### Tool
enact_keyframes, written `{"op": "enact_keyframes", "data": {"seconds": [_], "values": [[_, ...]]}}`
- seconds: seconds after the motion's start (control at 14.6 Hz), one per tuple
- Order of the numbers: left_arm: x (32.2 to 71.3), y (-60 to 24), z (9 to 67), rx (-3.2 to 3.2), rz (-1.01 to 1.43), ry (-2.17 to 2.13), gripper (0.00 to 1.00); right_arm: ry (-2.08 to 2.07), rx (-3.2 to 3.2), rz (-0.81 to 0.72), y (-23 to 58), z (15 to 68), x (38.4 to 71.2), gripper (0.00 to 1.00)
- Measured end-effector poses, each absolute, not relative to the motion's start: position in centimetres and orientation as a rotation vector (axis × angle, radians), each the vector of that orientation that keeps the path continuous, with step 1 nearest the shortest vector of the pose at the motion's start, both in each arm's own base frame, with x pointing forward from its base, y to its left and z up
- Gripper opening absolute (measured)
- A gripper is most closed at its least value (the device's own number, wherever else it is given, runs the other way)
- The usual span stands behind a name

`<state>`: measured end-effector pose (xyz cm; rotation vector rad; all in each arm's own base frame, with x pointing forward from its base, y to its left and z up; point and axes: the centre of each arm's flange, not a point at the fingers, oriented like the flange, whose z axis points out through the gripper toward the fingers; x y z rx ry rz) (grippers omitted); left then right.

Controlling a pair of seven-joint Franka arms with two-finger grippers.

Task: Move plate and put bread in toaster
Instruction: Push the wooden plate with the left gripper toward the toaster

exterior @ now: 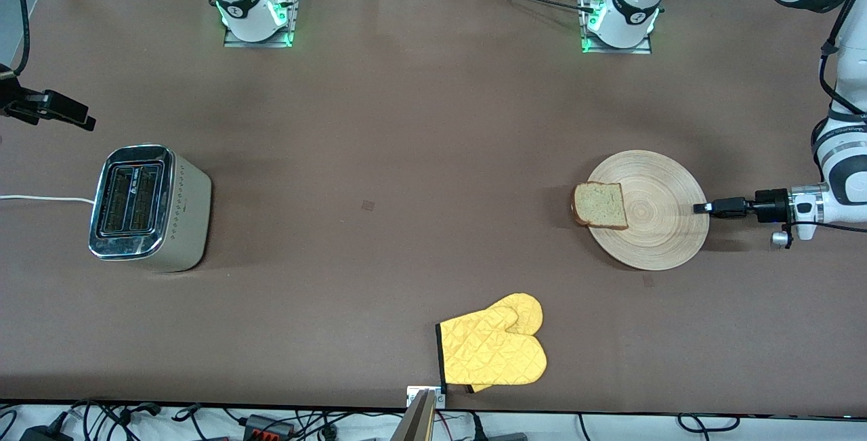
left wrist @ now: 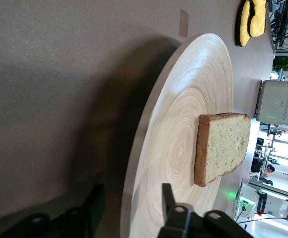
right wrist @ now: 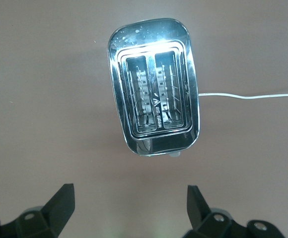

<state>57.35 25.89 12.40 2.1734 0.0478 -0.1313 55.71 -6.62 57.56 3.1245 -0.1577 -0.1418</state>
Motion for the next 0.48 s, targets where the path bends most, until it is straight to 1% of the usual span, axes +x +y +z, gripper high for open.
{"op": "enact_keyframes", "data": {"seconds": [0.21, 0.27, 0.48], "values": [[57.57, 25.36, 12.40, 2.172, -0.136, 0.037, 0.15, -0.158, 3.125, -0.142, -6.62, 57.56, 55.71, 1.00], [57.57, 25.28, 12.70, 2.155, -0.135, 0.021, 0.11, -0.158, 3.125, -0.142, -6.62, 57.56, 55.71, 1.00], [57.71, 25.14, 13.14, 2.140, -0.143, 0.006, 0.11, -0.158, 3.124, -0.142, -6.63, 57.56, 55.71, 1.00]]}}
